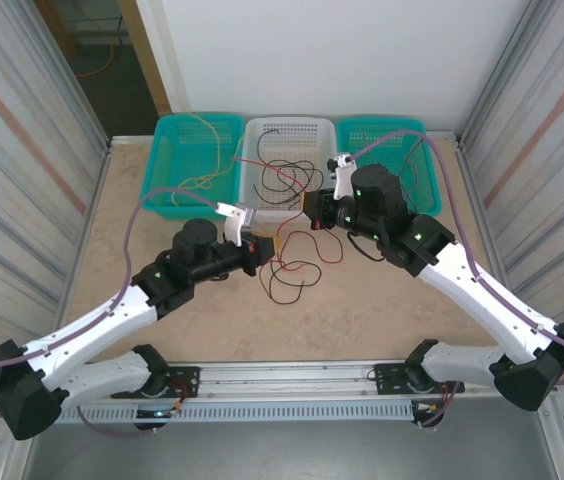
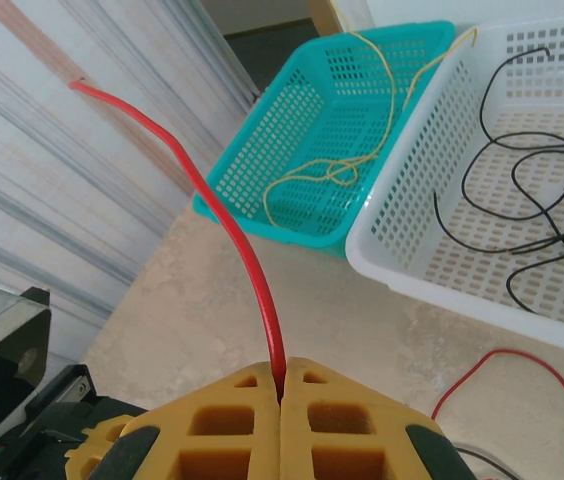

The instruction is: Untangle the cables

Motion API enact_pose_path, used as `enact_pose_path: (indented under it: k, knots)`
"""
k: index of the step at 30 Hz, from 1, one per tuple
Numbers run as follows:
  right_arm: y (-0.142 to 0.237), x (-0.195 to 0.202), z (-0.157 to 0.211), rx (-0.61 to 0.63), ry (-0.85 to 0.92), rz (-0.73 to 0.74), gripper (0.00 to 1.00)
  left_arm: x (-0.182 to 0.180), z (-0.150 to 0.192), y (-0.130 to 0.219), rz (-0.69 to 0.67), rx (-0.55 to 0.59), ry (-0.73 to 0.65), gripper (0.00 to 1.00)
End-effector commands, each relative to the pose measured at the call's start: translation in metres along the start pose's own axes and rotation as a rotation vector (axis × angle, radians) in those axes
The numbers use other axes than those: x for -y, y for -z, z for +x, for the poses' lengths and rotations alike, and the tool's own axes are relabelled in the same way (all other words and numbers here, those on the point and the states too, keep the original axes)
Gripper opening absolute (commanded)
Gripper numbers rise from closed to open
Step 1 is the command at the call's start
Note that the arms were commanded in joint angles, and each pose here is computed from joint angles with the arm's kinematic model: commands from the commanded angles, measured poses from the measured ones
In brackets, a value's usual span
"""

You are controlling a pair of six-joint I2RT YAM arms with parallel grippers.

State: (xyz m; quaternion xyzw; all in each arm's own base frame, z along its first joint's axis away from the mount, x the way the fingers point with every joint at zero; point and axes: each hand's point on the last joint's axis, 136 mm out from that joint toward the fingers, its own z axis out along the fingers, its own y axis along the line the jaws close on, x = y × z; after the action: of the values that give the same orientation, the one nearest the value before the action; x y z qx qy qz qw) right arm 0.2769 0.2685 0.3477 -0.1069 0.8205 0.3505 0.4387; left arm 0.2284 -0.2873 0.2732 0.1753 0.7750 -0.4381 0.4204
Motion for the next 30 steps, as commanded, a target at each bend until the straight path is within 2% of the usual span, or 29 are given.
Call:
enact_pose_path:
  k: [1, 3, 4, 8, 10, 15, 20, 24, 27, 30]
  knots:
    - [0.002, -0.011, -0.010, 0.020, -0.027, -0.040, 0.00, 0.015, -0.017, 0.002, 0.038, 0.037, -0.009, 0.00]
    - [0.004, -0.010, -0.010, 0.021, -0.027, -0.038, 0.03, 0.012, -0.020, 0.003, 0.019, 0.053, 0.000, 0.00]
    - [0.004, -0.009, -0.010, 0.021, -0.026, -0.031, 0.08, 0.009, -0.022, 0.004, -0.001, 0.064, 0.006, 0.00]
    - [0.006, 0.000, -0.008, 0.020, -0.029, -0.002, 0.43, -0.006, -0.029, 0.008, -0.095, 0.085, 0.021, 0.00]
    - [0.007, 0.004, -0.004, 0.013, -0.027, 0.013, 0.51, -0.014, -0.031, 0.007, -0.122, 0.087, 0.054, 0.00]
    - [0.007, 0.009, 0.021, -0.049, -0.024, 0.001, 0.57, -0.035, -0.034, 0.007, -0.136, 0.099, 0.200, 0.00]
    - [-0.006, -0.001, 0.068, -0.172, 0.013, -0.073, 0.61, -0.040, -0.040, 0.008, -0.118, 0.121, 0.262, 0.00]
    - [-0.019, -0.016, 0.091, -0.249, 0.062, -0.109, 0.66, -0.038, -0.043, 0.005, -0.080, 0.115, 0.309, 0.00]
    - [-0.028, -0.025, 0.094, -0.256, 0.096, -0.115, 0.65, -0.036, -0.043, 0.003, -0.070, 0.100, 0.319, 0.00]
    - [-0.037, -0.027, 0.092, -0.257, 0.108, -0.112, 0.59, -0.035, -0.042, 0.001, -0.068, 0.087, 0.326, 0.00]
